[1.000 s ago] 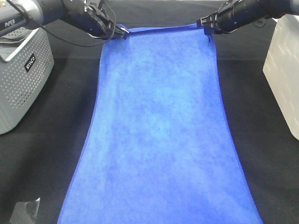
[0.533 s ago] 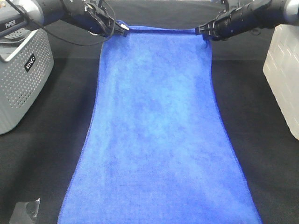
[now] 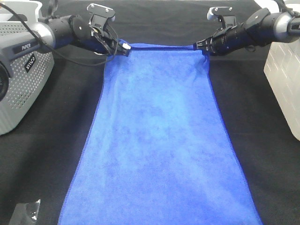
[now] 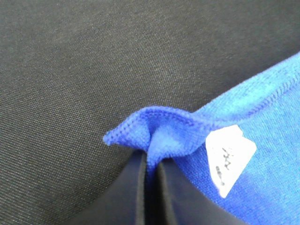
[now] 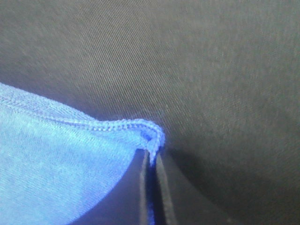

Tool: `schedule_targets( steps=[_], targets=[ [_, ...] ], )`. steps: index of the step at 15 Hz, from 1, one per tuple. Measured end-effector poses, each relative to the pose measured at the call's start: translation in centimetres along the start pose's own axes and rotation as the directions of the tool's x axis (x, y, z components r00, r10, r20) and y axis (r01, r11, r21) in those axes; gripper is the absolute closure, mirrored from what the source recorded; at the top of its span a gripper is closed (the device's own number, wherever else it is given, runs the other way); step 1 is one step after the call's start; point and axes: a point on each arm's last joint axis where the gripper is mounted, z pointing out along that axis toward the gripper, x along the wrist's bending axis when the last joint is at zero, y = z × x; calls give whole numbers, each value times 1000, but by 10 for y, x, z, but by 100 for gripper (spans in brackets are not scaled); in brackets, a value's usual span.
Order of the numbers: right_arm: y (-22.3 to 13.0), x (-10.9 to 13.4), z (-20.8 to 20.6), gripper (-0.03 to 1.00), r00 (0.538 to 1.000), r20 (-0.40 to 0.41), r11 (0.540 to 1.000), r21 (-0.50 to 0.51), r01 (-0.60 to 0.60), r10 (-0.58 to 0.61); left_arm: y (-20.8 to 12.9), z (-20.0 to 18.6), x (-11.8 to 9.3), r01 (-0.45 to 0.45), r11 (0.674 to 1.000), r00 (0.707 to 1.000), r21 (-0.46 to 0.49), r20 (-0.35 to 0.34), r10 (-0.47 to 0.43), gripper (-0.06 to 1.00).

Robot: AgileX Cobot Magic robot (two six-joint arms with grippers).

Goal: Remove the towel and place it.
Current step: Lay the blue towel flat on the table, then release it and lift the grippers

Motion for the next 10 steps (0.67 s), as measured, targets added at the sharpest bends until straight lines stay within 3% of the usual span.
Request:
schedule_targets(
  steps=[10],
  targets=[
    [-9, -2, 11, 96, 1000, 6, 999, -38, -4, 4, -8, 10, 1, -1, 998, 999, -64, -36, -1, 94]
  ],
)
